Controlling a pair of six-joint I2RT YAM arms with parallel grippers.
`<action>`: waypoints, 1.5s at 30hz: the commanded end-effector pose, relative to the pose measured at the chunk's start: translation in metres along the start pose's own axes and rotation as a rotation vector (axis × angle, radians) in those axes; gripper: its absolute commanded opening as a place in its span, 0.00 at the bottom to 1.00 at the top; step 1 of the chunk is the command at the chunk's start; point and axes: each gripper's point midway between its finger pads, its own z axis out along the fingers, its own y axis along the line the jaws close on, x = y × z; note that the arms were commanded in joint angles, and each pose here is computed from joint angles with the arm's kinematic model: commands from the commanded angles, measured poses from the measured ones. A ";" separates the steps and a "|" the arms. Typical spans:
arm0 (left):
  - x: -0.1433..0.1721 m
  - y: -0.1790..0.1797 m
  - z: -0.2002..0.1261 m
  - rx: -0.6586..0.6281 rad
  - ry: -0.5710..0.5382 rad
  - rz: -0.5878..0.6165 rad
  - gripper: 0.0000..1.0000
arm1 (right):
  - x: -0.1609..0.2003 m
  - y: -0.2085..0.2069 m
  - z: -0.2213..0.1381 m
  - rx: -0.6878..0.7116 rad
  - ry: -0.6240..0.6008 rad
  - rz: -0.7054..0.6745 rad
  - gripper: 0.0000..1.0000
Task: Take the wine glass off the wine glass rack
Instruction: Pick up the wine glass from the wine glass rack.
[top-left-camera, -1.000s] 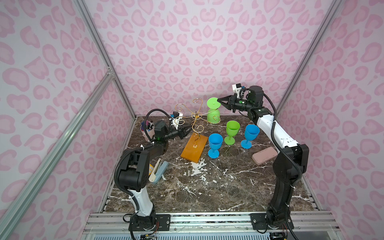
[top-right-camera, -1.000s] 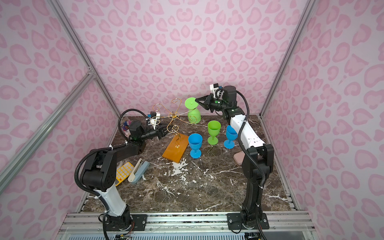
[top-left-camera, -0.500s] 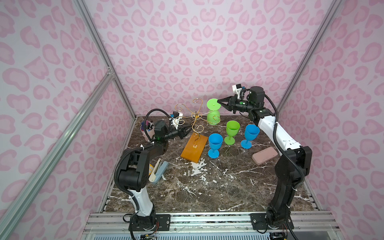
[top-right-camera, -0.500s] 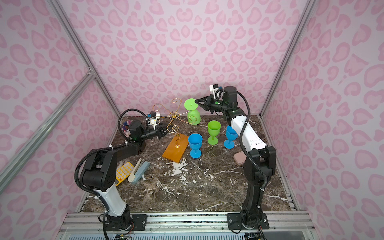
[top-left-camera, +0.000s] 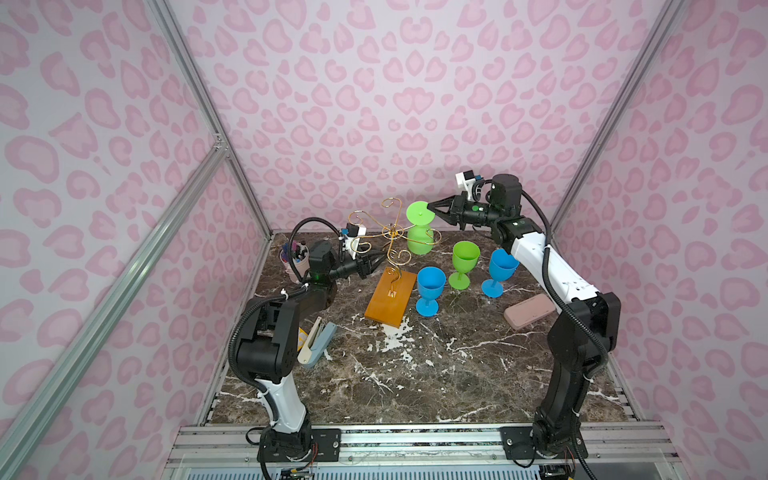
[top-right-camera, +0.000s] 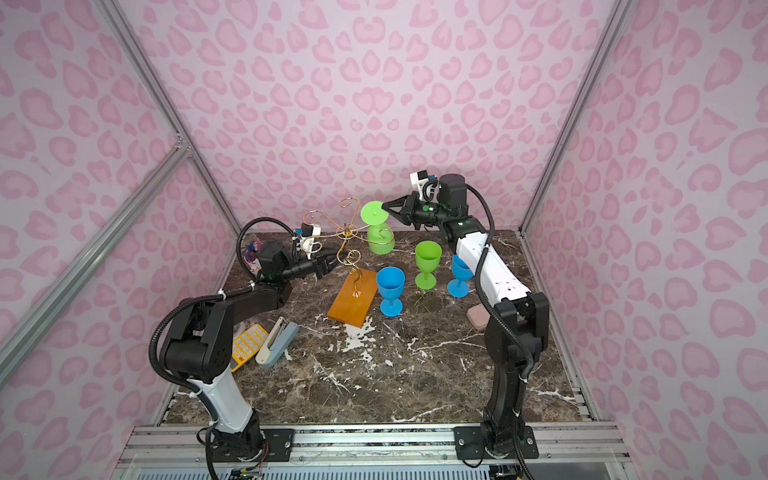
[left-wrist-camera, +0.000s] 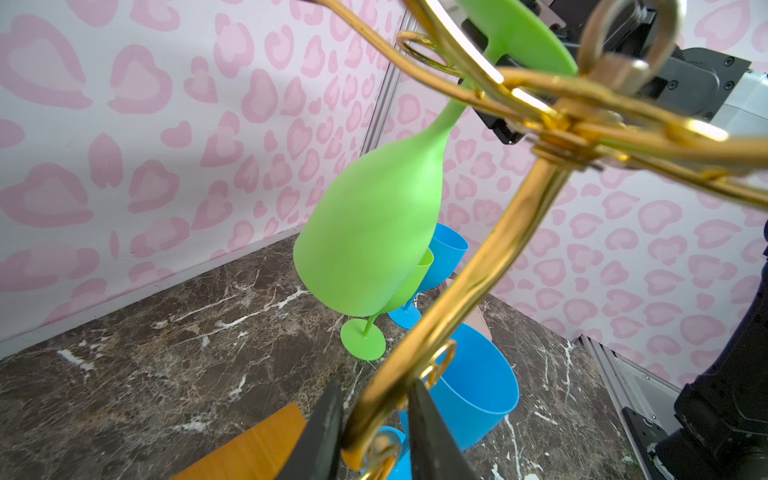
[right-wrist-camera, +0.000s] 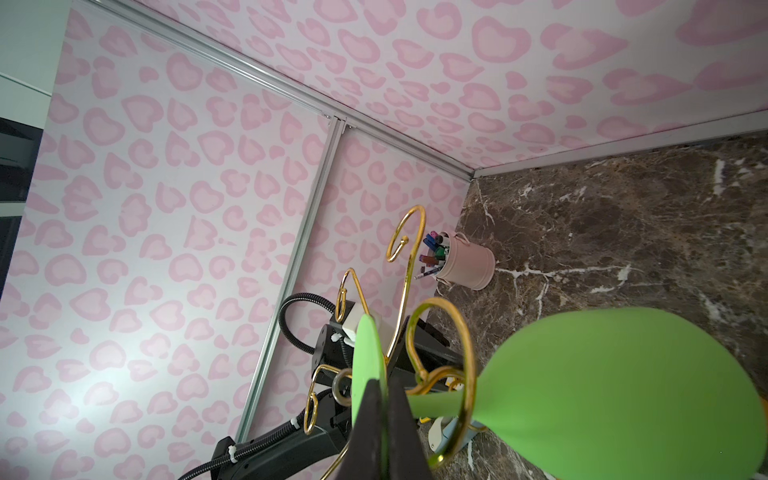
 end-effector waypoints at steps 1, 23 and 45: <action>-0.009 -0.005 0.001 0.026 -0.012 0.029 0.29 | -0.003 0.008 0.004 -0.027 -0.003 -0.038 0.00; -0.007 -0.006 0.001 0.030 -0.006 0.026 0.31 | -0.027 0.010 0.029 -0.059 -0.036 -0.042 0.00; -0.007 -0.001 -0.001 0.018 -0.001 0.018 0.52 | -0.062 -0.001 0.012 -0.064 -0.104 -0.032 0.00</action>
